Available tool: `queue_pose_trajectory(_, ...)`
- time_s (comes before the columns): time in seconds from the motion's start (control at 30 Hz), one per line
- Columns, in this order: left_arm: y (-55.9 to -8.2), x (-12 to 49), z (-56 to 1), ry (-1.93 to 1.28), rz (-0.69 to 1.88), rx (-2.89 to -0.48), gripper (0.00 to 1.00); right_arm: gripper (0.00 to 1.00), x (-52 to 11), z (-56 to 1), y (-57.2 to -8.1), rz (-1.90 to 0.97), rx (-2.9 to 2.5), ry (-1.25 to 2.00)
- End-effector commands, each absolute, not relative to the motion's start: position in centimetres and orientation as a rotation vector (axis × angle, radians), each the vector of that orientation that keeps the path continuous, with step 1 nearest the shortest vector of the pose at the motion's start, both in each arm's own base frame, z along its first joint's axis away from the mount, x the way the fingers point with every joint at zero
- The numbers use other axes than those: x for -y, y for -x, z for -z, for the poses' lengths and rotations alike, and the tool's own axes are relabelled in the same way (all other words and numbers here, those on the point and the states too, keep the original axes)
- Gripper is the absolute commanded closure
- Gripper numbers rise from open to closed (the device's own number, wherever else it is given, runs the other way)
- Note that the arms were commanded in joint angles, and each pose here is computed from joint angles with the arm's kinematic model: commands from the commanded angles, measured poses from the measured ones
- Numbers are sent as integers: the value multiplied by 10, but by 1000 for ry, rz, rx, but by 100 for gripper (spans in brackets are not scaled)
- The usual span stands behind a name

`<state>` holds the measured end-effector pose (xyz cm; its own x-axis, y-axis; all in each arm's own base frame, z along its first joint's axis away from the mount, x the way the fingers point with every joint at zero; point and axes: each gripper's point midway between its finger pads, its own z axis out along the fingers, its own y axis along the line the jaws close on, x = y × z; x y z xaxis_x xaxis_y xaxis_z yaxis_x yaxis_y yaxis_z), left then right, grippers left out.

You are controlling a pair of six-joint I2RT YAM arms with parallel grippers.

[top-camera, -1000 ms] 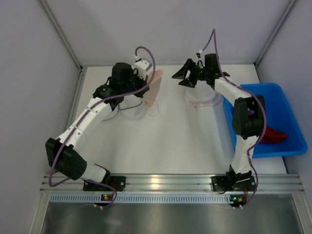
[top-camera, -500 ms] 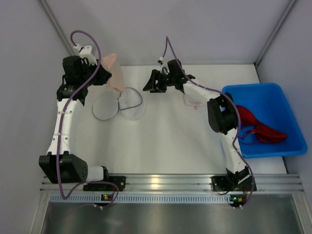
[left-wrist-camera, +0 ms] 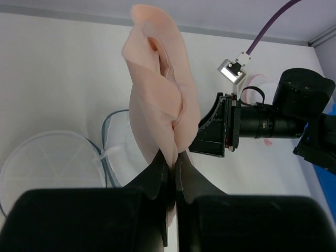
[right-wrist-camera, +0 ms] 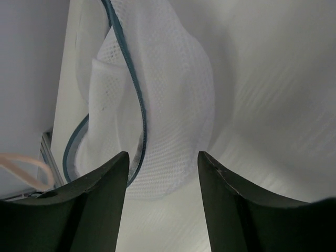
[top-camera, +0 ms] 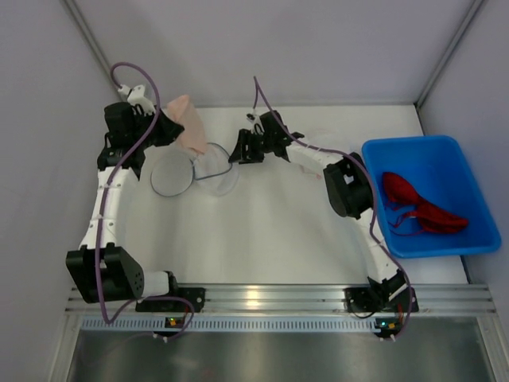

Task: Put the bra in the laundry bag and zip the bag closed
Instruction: Move the laundry bag to the center of the board, then place the bra in the laundry bag.

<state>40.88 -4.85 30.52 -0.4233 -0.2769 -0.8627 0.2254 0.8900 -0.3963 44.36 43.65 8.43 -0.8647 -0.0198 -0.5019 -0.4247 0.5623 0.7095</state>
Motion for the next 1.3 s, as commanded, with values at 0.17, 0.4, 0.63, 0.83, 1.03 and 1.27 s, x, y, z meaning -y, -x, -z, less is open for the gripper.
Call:
queue_pose_trajectory(0.17,-417,55,-298,31,623,-1844,100,52,-470,-117,-430,-1363,-2231,443)
queue_pose_trajectory(0.4,-424,59,-291,49,680,-1786,100,80,-479,-121,-415,-1515,-2200,469)
queue_pose_trajectory(0.63,-429,63,-270,98,729,-1820,100,100,-465,-134,-400,-1538,-2210,475)
queue_pose_trajectory(0.83,-396,76,-201,78,745,-1957,100,100,-440,-145,-374,-1610,-2230,419)
queue_pose_trajectory(1.03,-366,108,-151,-104,667,-2083,100,100,-429,-147,-356,-1643,-2248,389)
queue_pose_trajectory(1.27,-336,131,-135,-281,670,-2160,100,100,-427,-162,-359,-1630,-2216,397)
